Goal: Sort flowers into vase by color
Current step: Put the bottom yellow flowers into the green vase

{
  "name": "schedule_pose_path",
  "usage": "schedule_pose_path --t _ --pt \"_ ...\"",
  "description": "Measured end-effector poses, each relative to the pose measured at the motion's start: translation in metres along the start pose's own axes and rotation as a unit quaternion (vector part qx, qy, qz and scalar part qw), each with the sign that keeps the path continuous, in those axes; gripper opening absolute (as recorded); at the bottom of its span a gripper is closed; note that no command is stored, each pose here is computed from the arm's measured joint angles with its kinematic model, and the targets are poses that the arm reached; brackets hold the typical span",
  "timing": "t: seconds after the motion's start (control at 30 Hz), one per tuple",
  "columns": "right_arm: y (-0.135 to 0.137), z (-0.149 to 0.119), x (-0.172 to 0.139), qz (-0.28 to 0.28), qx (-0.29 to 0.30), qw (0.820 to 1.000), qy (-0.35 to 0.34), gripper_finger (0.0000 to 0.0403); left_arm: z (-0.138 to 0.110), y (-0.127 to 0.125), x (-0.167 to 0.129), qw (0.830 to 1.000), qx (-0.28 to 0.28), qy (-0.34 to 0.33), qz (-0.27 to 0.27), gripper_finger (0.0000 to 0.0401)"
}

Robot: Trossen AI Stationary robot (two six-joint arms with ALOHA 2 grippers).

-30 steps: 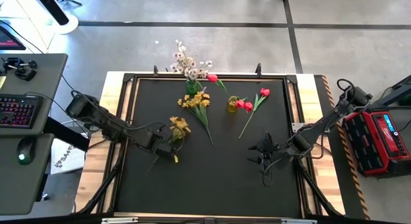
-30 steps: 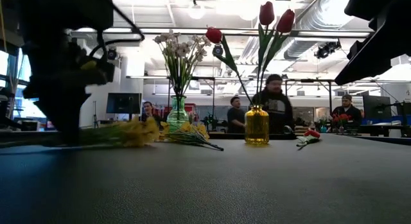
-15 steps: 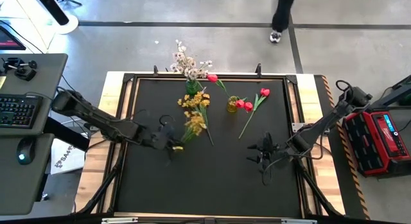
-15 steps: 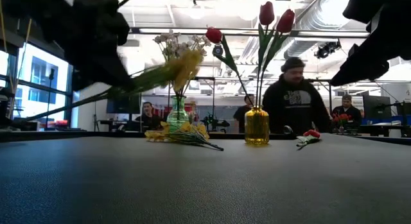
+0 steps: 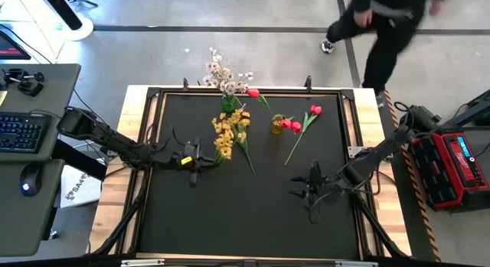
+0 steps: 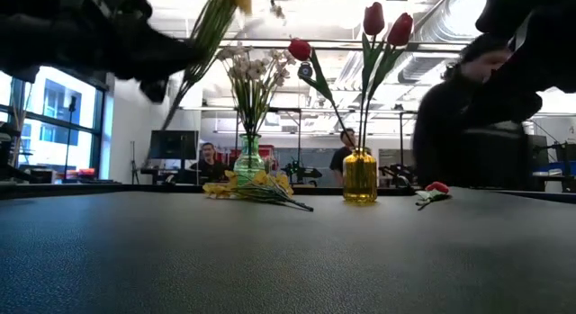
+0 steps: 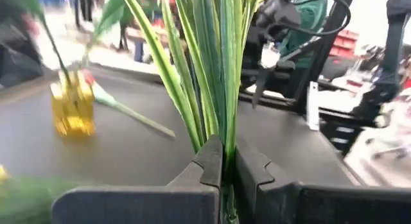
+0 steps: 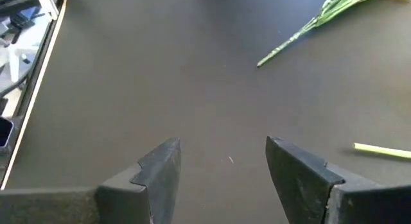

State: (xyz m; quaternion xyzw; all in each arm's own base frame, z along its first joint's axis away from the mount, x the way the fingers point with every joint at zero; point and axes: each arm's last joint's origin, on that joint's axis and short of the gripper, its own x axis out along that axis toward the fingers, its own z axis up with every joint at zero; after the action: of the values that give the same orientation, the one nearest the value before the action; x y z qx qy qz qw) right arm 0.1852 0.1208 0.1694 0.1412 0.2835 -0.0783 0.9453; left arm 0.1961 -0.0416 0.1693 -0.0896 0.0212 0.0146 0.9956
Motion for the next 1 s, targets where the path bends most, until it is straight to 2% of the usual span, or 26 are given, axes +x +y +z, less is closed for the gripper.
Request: schedule_pose_path --t 0.17,0.33,0.4,0.67,0.8,0.93,1.0 --pt "0.001 -0.001 0.005 -0.018 0.005 1.0 -0.015 0.0211 0.024 0.002 0.01 0.993 0.093 -0.061 0.038 0.0001" --pt "0.0 -0.004 0.009 -0.031 0.019 0.999 -0.016 0.0211 0.043 0.028 0.013 0.978 0.106 -0.122 0.128 0.0" --pt "0.001 -0.004 0.011 -0.029 0.023 0.999 -0.019 0.0211 0.049 0.041 0.012 0.971 0.114 -0.149 0.149 0.0" --pt "0.003 -0.006 0.015 -0.035 0.026 0.999 -0.032 0.0211 0.08 0.068 -0.004 0.93 0.18 -0.293 0.127 0.0" --pt "0.002 -0.005 0.016 -0.044 0.026 0.998 -0.037 0.0211 0.086 0.078 0.0 0.928 0.188 -0.284 0.15 0.0" --pt "0.001 -0.003 0.018 -0.045 0.032 0.998 -0.041 0.0211 0.087 0.089 0.008 0.935 0.203 -0.233 0.174 0.0002" --pt "0.001 -0.003 0.018 -0.043 0.035 0.997 -0.044 0.0211 0.091 0.092 0.011 0.932 0.22 -0.221 0.185 0.0006"
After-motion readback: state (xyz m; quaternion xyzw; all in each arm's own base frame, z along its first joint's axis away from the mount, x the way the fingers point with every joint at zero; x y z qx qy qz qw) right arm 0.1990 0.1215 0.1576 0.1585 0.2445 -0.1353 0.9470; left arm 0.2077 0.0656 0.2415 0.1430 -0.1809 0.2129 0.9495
